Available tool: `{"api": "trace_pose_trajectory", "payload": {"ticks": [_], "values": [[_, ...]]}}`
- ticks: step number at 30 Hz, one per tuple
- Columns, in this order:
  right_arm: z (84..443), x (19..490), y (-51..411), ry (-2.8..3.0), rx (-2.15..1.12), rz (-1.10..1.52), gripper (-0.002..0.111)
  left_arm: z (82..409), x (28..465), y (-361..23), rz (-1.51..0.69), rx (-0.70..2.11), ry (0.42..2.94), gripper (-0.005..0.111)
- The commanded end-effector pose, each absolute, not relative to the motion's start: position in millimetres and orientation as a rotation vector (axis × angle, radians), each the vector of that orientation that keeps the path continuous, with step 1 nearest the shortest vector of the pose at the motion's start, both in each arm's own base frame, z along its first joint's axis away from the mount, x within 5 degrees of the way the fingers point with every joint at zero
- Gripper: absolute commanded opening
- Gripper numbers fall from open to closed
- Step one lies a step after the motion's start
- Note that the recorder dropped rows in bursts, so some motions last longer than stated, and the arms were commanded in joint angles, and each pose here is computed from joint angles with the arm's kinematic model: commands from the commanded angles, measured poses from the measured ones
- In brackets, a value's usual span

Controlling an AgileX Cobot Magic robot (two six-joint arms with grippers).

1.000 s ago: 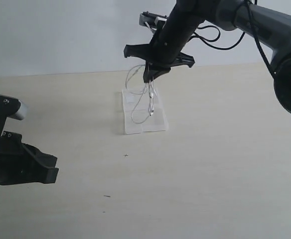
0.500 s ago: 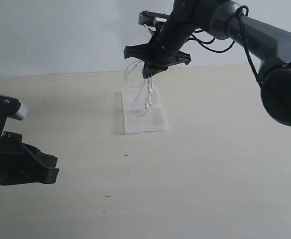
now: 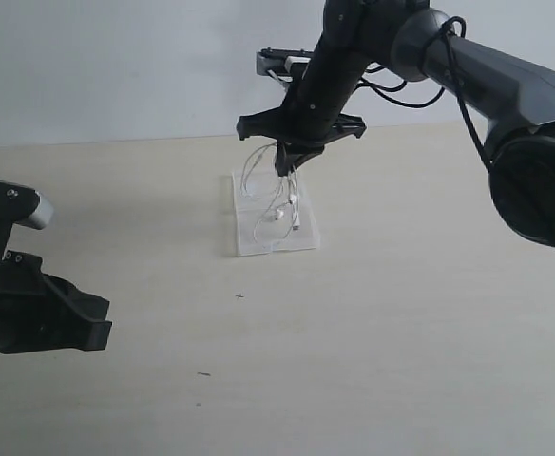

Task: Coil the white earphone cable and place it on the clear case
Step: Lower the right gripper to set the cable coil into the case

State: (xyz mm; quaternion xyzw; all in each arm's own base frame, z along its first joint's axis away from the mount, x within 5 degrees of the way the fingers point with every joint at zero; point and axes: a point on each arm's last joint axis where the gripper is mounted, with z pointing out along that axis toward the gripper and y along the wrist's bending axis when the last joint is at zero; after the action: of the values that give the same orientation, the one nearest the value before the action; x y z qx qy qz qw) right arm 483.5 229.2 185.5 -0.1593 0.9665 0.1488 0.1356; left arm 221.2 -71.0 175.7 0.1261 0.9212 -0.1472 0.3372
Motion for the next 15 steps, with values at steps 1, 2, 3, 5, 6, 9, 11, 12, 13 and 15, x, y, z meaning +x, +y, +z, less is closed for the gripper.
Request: {"api": "trace_pose_trajectory", "payload": {"ticks": [1,2,3,5,6,9,11,12,13,15], "values": [[190,477,240,2.783,-0.522,0.415,0.000,173,221,-71,-0.385,0.324,2.411,0.000],[190,476,243,2.785,-0.526,0.416,0.000,173,221,-71,-0.385,0.324,2.411,0.000],[189,474,245,2.788,-0.534,0.412,0.000,173,221,-71,-0.385,0.324,2.411,0.000],[185,471,249,2.801,-0.543,0.408,0.000,173,221,-71,-0.384,0.326,2.411,0.000],[184,471,249,2.805,-0.548,0.397,0.000,173,221,-71,-0.384,0.326,2.411,0.000],[177,469,248,2.828,-0.551,0.385,0.000,173,221,-71,-0.383,0.330,2.410,0.000],[173,469,246,2.839,-0.556,0.359,0.000,173,221,-71,-0.383,0.330,2.410,0.000],[174,469,246,2.838,-0.558,0.349,0.000,173,221,-71,-0.381,0.329,2.410,0.000],[175,468,245,2.840,-0.558,0.349,0.000,173,221,-71,-0.379,0.328,2.410,0.000],[178,466,244,2.841,-0.558,0.348,0.000,173,221,-71,-0.379,0.328,2.410,0.000]]}}
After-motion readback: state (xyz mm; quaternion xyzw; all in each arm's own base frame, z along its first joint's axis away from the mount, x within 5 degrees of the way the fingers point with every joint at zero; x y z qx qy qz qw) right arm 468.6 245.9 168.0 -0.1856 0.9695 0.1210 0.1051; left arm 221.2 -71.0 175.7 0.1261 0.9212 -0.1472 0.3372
